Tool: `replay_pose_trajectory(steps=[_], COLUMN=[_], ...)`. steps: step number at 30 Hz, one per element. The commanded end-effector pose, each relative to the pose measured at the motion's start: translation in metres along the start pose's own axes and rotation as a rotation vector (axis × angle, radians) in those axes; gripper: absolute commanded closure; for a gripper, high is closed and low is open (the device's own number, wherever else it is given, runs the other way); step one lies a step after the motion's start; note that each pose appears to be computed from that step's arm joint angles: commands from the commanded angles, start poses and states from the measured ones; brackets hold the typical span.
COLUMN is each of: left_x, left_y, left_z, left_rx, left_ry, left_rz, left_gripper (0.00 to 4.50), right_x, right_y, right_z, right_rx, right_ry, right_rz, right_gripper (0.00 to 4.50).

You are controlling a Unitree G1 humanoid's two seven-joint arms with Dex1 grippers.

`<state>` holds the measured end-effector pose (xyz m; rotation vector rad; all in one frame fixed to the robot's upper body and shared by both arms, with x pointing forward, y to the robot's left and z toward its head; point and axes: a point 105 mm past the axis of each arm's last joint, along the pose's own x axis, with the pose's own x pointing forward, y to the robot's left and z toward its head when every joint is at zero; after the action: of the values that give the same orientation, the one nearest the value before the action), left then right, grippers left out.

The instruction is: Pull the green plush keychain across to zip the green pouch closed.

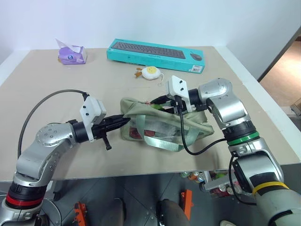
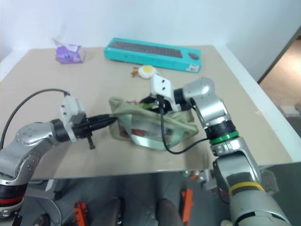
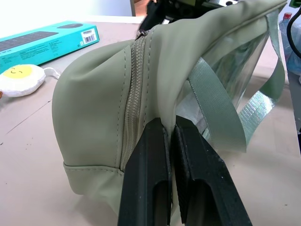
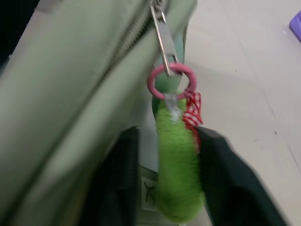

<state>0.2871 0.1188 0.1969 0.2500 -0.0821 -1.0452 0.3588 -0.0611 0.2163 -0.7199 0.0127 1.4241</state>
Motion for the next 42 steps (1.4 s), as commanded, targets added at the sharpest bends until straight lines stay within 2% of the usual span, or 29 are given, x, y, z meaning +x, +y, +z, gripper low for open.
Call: replay_pose_trajectory(steps=[1,2,7,18,30,42], left_x=[0.004,0.004,0.004,0.01,0.012,0.01], left_y=[-0.004,-0.004,-0.002,0.022,0.039,0.053], left_z=[0.001,0.0,-0.001,0.01,0.016,0.009], left_rx=[0.013,0.013,0.009,-0.064,-0.109,-0.089], left_ry=[0.003,0.003,0.004,-0.058,-0.107,-0.073], left_rz=[-0.012,-0.011,0.007,0.138,0.218,0.321], left_gripper=[4.5,4.5,4.5,4.5,4.5,4.5], right_x=[-0.004,-0.005,-0.016,-0.074,-0.088,-0.108], right_y=[-0.006,-0.007,-0.02,-0.057,-0.053,-0.054], right_z=[0.008,0.008,0.018,0.092,0.087,0.074], right_rx=[-0.038,-0.039,-0.086,-0.29,-0.313,-0.287], right_ry=[-0.007,-0.006,-0.021,-0.142,-0.109,-0.064], right_rz=[-0.017,-0.02,-0.101,-0.407,-0.492,-0.583], right_gripper=[4.3,4.46,4.46,4.46,4.46,4.46])
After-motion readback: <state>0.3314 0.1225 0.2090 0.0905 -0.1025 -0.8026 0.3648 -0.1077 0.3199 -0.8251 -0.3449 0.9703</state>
